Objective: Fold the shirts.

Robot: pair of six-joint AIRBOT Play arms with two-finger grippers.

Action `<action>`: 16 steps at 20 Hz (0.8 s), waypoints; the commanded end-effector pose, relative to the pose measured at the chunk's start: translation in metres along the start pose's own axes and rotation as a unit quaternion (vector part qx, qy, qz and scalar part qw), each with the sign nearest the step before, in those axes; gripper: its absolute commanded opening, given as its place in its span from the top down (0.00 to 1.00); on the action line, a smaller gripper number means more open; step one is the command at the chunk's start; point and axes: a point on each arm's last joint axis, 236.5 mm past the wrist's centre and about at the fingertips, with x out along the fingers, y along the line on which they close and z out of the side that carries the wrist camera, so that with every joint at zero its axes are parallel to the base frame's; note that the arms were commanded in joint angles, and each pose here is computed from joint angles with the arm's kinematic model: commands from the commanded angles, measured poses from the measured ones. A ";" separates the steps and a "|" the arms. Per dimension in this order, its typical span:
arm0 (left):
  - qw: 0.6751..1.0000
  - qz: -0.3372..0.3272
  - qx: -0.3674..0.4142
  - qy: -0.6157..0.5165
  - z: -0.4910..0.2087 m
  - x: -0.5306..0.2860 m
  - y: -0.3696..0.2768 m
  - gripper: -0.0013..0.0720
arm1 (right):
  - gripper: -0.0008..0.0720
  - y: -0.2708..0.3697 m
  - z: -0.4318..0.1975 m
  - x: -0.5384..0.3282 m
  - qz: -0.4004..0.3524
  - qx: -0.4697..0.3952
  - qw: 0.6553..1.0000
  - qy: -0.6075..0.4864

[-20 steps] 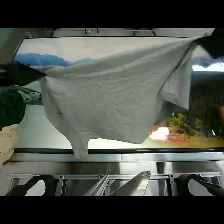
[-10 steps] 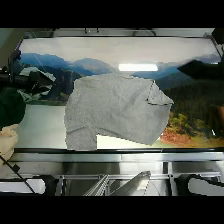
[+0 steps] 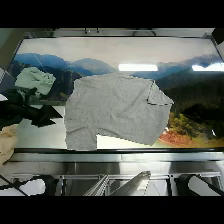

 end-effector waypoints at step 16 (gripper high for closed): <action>0.999 -0.019 0.041 0.022 0.050 0.047 -0.010 0.96 | 0.49 -0.031 -0.082 0.026 -0.034 0.150 0.986 0.059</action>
